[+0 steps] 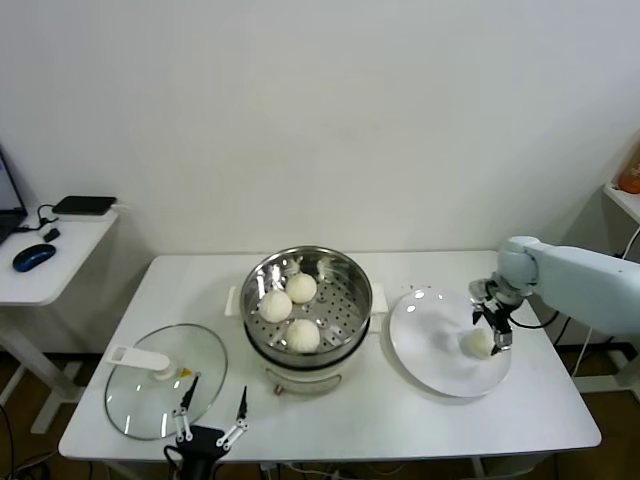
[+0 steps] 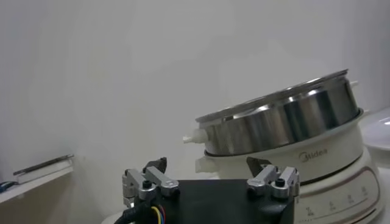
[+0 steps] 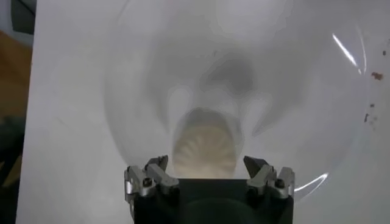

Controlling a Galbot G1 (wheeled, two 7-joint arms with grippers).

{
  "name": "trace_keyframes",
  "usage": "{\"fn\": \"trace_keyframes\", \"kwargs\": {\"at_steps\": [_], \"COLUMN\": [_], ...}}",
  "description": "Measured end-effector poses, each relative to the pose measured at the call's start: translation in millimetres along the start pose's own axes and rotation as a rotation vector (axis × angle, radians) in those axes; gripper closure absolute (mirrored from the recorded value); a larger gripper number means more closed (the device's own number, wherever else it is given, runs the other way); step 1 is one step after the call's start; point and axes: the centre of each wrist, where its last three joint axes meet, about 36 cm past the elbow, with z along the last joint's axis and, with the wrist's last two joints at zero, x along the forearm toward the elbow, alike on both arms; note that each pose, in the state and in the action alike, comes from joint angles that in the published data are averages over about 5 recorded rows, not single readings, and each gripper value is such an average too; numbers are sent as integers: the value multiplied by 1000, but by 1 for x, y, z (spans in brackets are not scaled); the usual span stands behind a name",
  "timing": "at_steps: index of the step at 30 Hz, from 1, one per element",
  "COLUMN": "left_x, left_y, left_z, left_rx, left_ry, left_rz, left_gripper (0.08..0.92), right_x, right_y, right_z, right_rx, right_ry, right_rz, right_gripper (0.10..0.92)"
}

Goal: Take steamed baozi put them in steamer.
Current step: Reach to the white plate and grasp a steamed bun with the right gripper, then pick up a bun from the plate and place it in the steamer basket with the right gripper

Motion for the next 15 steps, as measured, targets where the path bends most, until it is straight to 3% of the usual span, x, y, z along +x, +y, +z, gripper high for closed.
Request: {"fn": "trace_keyframes", "kwargs": {"at_steps": [9,15], "left_x": [2,3], "left_y": [1,2], "left_z": [-1,-3], "left_rx": [-1,-6], "left_ry": [0,-4], "left_rz": [-2,-1], "left_gripper": [177,177], "right_x": [-4,1], "right_y": [1,3], "right_z": [5,9], "right_rx": [-24,-41], "right_ry": [2,-1], "right_rz": [2,4], "right_gripper": [379,394]}}
